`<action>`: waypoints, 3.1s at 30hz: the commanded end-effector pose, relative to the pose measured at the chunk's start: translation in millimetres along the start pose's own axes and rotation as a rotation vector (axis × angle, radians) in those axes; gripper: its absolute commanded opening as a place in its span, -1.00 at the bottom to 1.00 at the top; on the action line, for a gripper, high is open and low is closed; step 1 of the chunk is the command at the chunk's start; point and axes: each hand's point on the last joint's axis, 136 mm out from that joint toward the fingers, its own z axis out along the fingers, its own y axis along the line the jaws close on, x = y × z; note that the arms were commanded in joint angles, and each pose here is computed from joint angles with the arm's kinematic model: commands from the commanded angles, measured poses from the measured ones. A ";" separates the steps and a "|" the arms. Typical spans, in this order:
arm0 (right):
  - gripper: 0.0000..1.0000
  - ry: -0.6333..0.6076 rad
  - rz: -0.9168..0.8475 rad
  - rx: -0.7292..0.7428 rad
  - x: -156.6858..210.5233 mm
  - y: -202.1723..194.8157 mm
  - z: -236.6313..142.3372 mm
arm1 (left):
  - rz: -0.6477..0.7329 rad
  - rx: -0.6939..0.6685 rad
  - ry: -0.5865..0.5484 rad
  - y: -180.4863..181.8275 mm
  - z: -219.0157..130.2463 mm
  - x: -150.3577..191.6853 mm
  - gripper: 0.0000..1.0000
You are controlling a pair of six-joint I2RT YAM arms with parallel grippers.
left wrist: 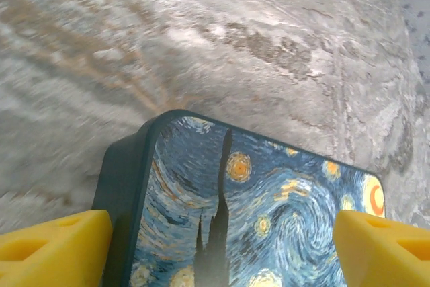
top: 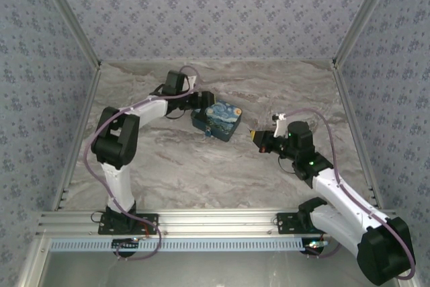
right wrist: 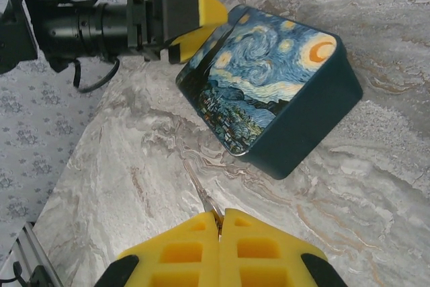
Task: Unlock the padlock with the key
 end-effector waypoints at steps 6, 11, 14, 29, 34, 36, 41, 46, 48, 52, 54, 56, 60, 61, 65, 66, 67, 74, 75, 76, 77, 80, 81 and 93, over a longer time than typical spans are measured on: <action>-1.00 0.002 -0.007 0.024 4.8 -1.0 1.1 | 0.156 -0.037 -0.075 -16.4 -31.5 -18.9 0.86; -1.00 -0.001 0.003 0.012 5.4 2.5 7.5 | 0.226 -0.072 -0.165 -17.1 -76.3 -4.6 0.97; -1.00 0.002 0.010 -0.002 3.9 6.8 15.5 | 0.271 -0.069 -0.184 -19.7 -94.3 18.8 0.99; -1.00 0.038 0.129 -0.087 -34.2 24.2 92.4 | 0.195 0.103 -0.050 -29.3 -72.4 121.6 0.94; -1.00 0.062 0.165 -0.058 -34.6 11.9 119.8 | 0.187 0.141 -0.046 -28.6 -56.2 125.4 0.91; -1.00 0.088 0.180 -0.044 -30.7 6.8 130.0 | 0.182 0.147 -0.048 -27.1 -51.2 126.4 0.90; -1.00 0.142 0.204 0.033 -14.6 -14.4 144.4 | 0.193 0.146 -0.056 -23.9 -43.9 126.6 0.89; -1.00 0.197 0.222 0.087 3.1 -30.0 152.4 | 0.205 0.133 -0.068 -19.3 -36.2 125.3 0.84; -1.00 0.215 0.225 0.106 9.3 -34.1 153.9 | 0.215 0.130 -0.074 -17.6 -33.4 124.2 0.82; -1.00 0.242 0.226 0.135 19.3 -40.5 155.7 | 0.222 0.137 -0.069 -16.1 -26.1 123.7 0.76; -1.00 0.252 0.223 0.151 23.2 -43.2 155.4 | 0.226 0.143 -0.066 -15.9 -23.2 124.6 0.74; -1.00 0.260 0.224 0.168 26.6 -46.1 154.8 | 0.230 0.144 -0.064 -14.9 -20.3 124.8 0.73; -1.00 0.264 0.223 0.175 28.3 -46.9 154.1 | 0.229 0.144 -0.063 -12.0 -15.3 125.1 0.69; -1.00 0.266 0.220 0.175 28.5 -46.6 153.9 | 0.228 0.144 -0.063 -11.7 -13.9 125.2 0.67; -1.00 0.267 0.214 0.179 28.9 -45.9 153.5 | 0.228 0.144 -0.066 -10.0 -10.4 125.1 0.64; -1.00 0.266 0.213 0.177 28.7 -45.0 153.8 | 0.231 0.149 -0.068 -10.3 -9.8 125.4 0.62; -1.00 0.267 0.215 0.176 29.1 -44.5 154.0 | 0.230 0.149 -0.072 -9.7 -9.0 125.0 0.61; -1.00 0.264 0.211 0.170 28.5 -42.3 154.5 | 0.234 0.188 -0.048 -18.4 1.1 129.2 0.48; -1.00 0.263 0.210 0.169 27.8 -42.0 154.5 | 0.237 0.192 -0.040 -20.2 2.6 131.6 0.45; -1.00 0.262 0.210 0.167 27.5 -41.5 154.5 | 0.239 0.194 -0.036 -21.7 3.0 133.0 0.42; -1.00 0.261 0.211 0.166 26.9 -41.0 154.2 | 0.239 0.195 -0.032 -22.0 3.8 134.6 0.39; -1.00 0.259 0.209 0.168 26.8 -40.8 153.5 | 0.235 0.195 -0.019 -23.5 5.7 139.4 0.28; -1.00 0.258 0.208 0.167 26.3 -40.9 153.3 | 0.234 0.196 -0.017 -23.7 6.4 140.2 0.25; -1.00 0.254 0.204 0.163 25.4 -39.0 152.2 | 0.193 0.175 -0.035 -20.9 10.2 135.2 -0.07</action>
